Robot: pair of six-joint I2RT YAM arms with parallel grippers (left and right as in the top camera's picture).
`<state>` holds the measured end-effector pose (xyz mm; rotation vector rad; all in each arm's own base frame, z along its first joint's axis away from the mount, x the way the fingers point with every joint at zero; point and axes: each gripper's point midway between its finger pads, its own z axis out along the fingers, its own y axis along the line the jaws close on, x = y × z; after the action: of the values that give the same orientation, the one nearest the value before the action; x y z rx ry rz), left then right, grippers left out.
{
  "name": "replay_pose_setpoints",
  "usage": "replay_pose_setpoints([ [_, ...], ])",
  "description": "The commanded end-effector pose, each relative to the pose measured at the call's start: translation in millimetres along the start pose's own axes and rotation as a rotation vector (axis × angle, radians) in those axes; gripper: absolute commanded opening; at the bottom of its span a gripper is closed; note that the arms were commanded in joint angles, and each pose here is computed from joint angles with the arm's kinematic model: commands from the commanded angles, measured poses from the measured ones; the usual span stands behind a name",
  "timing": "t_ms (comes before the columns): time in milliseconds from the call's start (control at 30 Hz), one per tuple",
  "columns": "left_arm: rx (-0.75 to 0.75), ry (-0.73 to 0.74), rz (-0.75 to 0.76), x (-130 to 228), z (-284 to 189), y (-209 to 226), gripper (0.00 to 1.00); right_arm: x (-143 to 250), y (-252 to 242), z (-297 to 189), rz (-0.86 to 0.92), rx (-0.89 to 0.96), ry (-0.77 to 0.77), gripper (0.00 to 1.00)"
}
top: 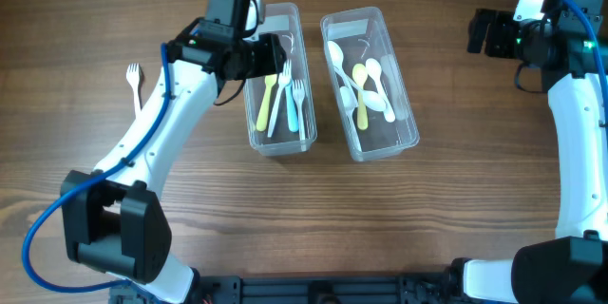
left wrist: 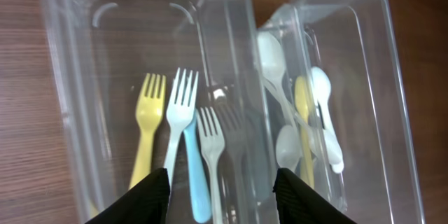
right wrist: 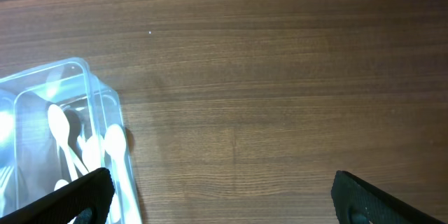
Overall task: Pack container
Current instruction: 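Place the white fork into the left container, then move the left gripper over the last white fork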
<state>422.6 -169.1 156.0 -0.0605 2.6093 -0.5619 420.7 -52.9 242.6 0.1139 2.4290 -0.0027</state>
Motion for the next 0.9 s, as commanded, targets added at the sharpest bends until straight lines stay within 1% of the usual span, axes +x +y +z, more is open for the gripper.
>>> replay_pose_setpoints([
  [0,-0.018,-0.048,-0.043,-19.4,-12.9,19.4,0.50,-4.0,0.0,-1.8,0.005,0.006,-0.011,1.00],
  [67,-0.034,-0.084,-0.041,-29.8,-28.1,34.1,0.51,-4.0,0.0,-1.8,0.005,0.006,-0.011,1.00],
  [133,-0.054,-0.104,-0.024,-35.4,-41.8,48.7,0.57,-4.0,0.0,-1.8,0.005,0.006,-0.011,1.00],
  [167,-0.075,-0.115,-0.017,-38.6,-51.3,61.6,0.63,-4.0,0.0,-1.8,0.005,0.006,-0.011,1.00],
  [200,-0.098,-0.123,-0.019,-40.5,-58.6,73.7,0.65,-4.0,0.0,-1.8,0.006,0.006,-0.011,1.00],
  [300,-0.194,-0.123,-0.061,-40.9,-75.6,119.0,0.64,-4.0,0.0,-1.8,0.005,0.006,-0.011,1.00],
  [433,-0.331,-0.069,-0.100,-27.7,-88.6,177.1,0.63,-4.0,0.0,-1.8,0.005,0.006,-0.011,1.00],
  [500,-0.377,-0.061,-0.129,-24.6,-90.9,198.2,0.64,-4.0,0.0,-1.8,0.005,0.006,-0.011,1.00],
  [600,-0.396,-0.050,-0.166,-20.3,-88.1,216.8,0.66,-4.0,0.0,-1.8,0.005,0.006,-0.011,1.00],
  [767,-0.417,-0.006,-0.173,-13.4,-66.1,236.4,0.66,-4.0,0.0,-1.8,0.005,0.006,-0.011,1.00],
  [867,-0.484,0.036,-0.183,-5.7,-50.9,256.6,0.64,-4.0,0.0,-1.8,0.005,0.006,-0.011,1.00],
])
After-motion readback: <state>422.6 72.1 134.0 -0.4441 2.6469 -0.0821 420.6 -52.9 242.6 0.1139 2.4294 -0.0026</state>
